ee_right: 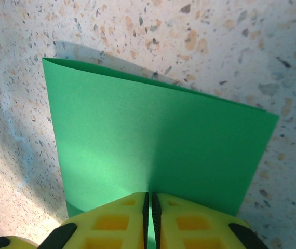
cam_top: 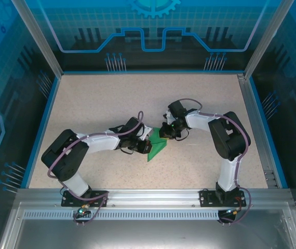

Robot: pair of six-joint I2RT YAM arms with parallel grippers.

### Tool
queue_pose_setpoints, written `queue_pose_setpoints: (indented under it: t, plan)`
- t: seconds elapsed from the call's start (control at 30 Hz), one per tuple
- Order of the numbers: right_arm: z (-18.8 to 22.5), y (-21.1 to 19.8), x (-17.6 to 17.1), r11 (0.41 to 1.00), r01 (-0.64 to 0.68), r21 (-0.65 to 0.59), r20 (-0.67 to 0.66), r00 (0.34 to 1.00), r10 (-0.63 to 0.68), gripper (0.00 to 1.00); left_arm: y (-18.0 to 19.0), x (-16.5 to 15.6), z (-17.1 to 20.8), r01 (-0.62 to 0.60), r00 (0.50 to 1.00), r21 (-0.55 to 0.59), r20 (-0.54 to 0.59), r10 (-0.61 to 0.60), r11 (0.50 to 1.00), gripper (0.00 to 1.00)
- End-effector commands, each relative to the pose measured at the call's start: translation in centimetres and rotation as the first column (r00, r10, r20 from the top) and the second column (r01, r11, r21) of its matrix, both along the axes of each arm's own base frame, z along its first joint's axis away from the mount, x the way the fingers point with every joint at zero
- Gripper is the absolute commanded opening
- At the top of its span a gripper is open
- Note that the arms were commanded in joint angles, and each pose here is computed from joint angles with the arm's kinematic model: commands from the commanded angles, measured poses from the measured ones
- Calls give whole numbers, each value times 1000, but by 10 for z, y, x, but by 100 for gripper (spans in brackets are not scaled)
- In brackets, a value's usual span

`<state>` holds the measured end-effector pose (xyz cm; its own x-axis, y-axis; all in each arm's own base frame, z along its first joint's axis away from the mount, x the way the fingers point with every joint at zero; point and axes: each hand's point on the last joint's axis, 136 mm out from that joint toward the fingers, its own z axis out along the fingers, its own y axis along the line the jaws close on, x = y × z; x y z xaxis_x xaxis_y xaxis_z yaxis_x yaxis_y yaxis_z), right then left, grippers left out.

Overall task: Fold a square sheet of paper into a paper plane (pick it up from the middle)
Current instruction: Third fold the triangle at the center of the table.

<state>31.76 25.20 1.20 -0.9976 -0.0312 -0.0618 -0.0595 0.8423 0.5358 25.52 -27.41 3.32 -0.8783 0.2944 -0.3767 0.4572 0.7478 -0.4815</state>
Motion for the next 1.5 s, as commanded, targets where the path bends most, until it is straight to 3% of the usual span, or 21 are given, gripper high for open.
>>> queue_pose_setpoints:
  t: [0.0,1.47]
  plan:
    - [-17,-6,-14,998,-19,-63,-53,998,16,15,-7,6,6,35,999,-25,11,-35,999,8]
    - [-19,-8,-17,997,-14,-74,-59,998,10,16,5,7,-17,18,1000,54,-24,-17,998,10]
